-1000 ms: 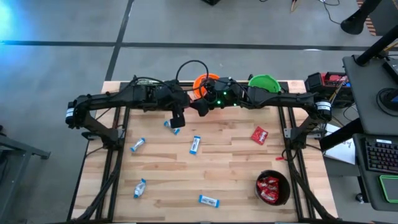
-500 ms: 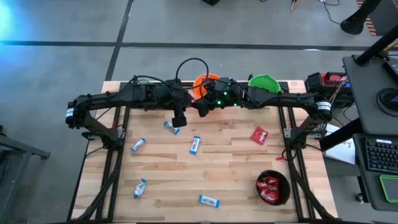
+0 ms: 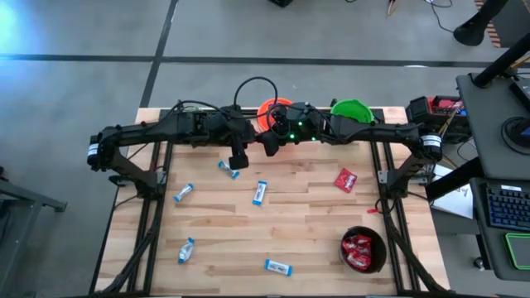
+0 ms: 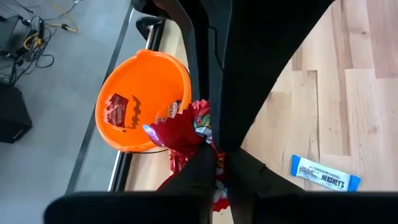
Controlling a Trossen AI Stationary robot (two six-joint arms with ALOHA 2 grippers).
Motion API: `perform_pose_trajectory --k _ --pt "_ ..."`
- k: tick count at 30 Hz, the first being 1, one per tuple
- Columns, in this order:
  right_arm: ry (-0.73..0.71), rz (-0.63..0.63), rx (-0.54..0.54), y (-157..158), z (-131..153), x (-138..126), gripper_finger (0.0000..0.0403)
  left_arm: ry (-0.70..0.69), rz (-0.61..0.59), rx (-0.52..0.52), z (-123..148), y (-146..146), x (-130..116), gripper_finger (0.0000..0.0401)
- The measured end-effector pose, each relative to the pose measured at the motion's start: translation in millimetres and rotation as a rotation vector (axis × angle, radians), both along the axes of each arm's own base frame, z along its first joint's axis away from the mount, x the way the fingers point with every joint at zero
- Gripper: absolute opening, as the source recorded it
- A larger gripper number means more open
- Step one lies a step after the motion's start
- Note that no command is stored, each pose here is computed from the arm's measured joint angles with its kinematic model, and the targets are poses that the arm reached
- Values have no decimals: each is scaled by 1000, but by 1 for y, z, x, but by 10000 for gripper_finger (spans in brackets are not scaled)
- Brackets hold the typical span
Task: Organize candy in baskets
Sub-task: Put the red chocolate into the black bucket
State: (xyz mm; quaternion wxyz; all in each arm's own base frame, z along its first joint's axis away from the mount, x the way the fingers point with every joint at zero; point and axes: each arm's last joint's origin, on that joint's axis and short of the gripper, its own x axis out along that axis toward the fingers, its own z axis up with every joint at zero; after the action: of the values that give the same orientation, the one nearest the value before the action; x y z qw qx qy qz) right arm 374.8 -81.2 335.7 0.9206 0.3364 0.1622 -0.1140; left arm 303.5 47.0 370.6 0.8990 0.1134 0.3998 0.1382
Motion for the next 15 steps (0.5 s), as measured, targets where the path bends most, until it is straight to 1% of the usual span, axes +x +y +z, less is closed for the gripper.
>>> perform_pose_trajectory --k 3,7,12,15 --pt "5 2 -3 0 0 0 17 8 -5 -7 0 -1 -1 29" --pt "9 5 -11 0 -1 0 16 18 -7 -21 7 -2 -4 72" --pt "25 9 -27 0 -2 0 15 -36 -1 -15 25 -2 -6 130" --pt "55 15 -33 0 -5 -2 15 -52 3 -15 33 -2 -8 156"
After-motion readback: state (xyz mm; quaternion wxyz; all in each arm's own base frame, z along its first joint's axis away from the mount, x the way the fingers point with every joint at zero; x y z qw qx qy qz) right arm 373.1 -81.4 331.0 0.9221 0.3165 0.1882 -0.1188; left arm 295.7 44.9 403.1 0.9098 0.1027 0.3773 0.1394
